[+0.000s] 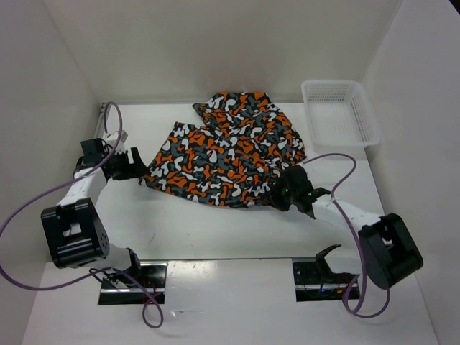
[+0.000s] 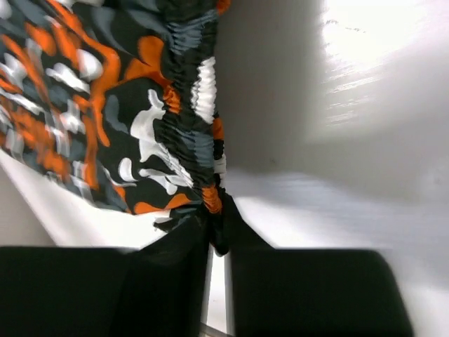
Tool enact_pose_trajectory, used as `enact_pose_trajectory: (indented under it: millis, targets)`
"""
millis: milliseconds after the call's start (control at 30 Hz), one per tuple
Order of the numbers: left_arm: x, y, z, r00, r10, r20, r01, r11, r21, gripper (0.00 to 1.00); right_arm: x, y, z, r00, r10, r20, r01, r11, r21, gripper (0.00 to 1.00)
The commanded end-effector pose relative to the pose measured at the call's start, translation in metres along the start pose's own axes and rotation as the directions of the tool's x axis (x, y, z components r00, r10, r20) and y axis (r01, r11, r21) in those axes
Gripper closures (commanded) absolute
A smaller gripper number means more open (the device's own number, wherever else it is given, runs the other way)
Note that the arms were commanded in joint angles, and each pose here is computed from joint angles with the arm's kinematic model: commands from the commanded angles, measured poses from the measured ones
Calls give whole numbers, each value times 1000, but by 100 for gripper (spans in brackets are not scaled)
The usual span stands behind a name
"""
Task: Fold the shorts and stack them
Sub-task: Flatten the shorts out
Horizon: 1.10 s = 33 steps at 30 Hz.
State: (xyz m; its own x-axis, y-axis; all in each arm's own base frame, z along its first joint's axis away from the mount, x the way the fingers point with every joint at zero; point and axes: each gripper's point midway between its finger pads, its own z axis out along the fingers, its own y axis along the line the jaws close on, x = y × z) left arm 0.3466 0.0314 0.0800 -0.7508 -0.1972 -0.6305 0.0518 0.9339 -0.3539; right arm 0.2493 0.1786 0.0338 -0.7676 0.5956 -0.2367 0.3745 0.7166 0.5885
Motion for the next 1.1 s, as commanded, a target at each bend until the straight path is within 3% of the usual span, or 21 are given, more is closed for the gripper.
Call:
enact_pose_trajectory:
  millis: [0,33,67,167,333,467,600,700,800,833,967,1067]
  targets:
    - [3,-12,-13,1000,9,13,-10,1000,23,15,-32,12,-21,989,-32,148,27,999,32,51]
    - [9,-13,-11,1000,2,1,-2,999,36,12,-36,16,-26,986,-31,166,28,999,22,30]
    - [13,-14,-9,1000,2,1,-2,999,45,10,-36,16,-26,986,-31,166,28,999,22,19]
    - [22,-16,-1,1000,-15,-24,17,996,82,9,-42,29,-35,982,-40,185,43,999,-13,6]
    - [24,-13,-2,998,-31,-53,34,997,62,7,-32,28,-51,985,-29,169,39,998,-58,2]
    - [33,-19,0,997,-38,-64,45,994,96,1,-32,22,-81,973,-12,229,36,995,-98,0]
    - [34,-27,-2,998,-38,-59,46,989,141,1,-27,17,-101,964,15,265,30,986,-166,0]
    - [40,-31,-8,999,-30,-45,36,989,141,1,-12,11,-99,976,50,210,-8,981,-195,0]
    - [59,-37,-8,999,-29,-40,35,984,173,7,-5,11,-94,982,68,177,-29,975,-219,0]
    - [61,-41,-8,999,-24,-29,29,981,192,11,-3,13,-92,983,75,165,-34,971,-237,3]
    - [80,-39,-2,995,-53,-81,68,979,193,12,2,16,-83,988,88,131,-52,965,-258,20]
    - [80,-35,-1,994,-58,-92,73,983,171,4,7,14,-73,991,102,87,-79,969,-232,20]
